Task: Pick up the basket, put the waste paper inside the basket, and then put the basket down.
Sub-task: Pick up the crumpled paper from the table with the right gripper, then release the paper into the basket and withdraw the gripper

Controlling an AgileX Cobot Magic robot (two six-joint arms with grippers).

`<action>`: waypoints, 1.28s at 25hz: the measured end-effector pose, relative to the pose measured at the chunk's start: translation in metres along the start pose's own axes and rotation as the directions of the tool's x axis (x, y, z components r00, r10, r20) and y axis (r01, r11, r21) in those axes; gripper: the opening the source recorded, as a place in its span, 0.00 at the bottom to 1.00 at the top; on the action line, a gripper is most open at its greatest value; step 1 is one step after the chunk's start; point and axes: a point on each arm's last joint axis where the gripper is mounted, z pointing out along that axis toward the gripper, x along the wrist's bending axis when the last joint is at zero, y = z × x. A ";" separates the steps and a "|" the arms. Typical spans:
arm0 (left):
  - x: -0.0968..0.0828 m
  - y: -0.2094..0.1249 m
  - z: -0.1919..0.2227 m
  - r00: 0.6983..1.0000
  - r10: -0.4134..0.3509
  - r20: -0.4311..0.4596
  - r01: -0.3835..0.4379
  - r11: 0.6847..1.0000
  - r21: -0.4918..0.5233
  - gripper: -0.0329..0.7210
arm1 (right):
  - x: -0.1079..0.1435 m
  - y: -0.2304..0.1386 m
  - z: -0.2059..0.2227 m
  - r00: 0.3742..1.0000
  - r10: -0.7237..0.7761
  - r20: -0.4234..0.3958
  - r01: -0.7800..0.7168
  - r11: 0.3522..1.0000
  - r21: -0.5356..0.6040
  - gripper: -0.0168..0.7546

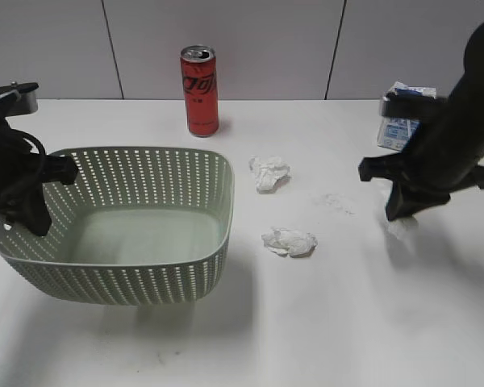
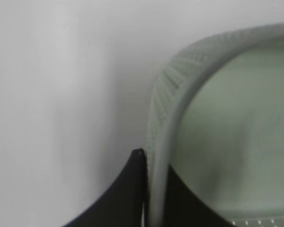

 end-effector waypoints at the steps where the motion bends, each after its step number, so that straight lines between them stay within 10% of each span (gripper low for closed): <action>1: 0.000 0.000 0.000 1.000 -0.001 0.001 0.001 1.000 0.001 0.05 | 0.012 -0.002 -0.015 0.997 -0.068 -0.022 0.067 0.996 -0.057 0.02; 7: 0.000 -0.001 0.000 1.000 -0.003 0.003 0.003 1.000 0.008 0.05 | 0.124 -0.043 -0.097 0.772 -0.625 -0.117 0.535 0.738 -0.413 0.02; 14: -0.001 -0.001 0.000 1.000 -0.008 0.011 0.008 1.000 0.016 0.05 | 0.213 -0.079 -0.099 0.487 -0.871 -0.059 0.690 0.425 -0.585 0.03; 17: -0.001 -0.002 0.000 1.000 -0.009 0.011 0.009 1.000 0.017 0.05 | 0.224 -0.078 -0.068 0.468 -0.882 -0.058 0.725 0.420 -0.546 0.12; 23: -0.001 -0.002 0.000 1.000 -0.010 0.012 0.009 1.000 0.017 0.05 | 0.226 -0.077 -0.043 0.468 -0.882 -0.062 0.751 0.434 -0.497 0.75; 32: -0.001 -0.001 0.000 1.000 -0.011 0.014 0.011 1.000 0.016 0.05 | 0.188 -0.017 -0.081 0.698 -0.705 -0.124 0.606 0.674 -0.424 0.80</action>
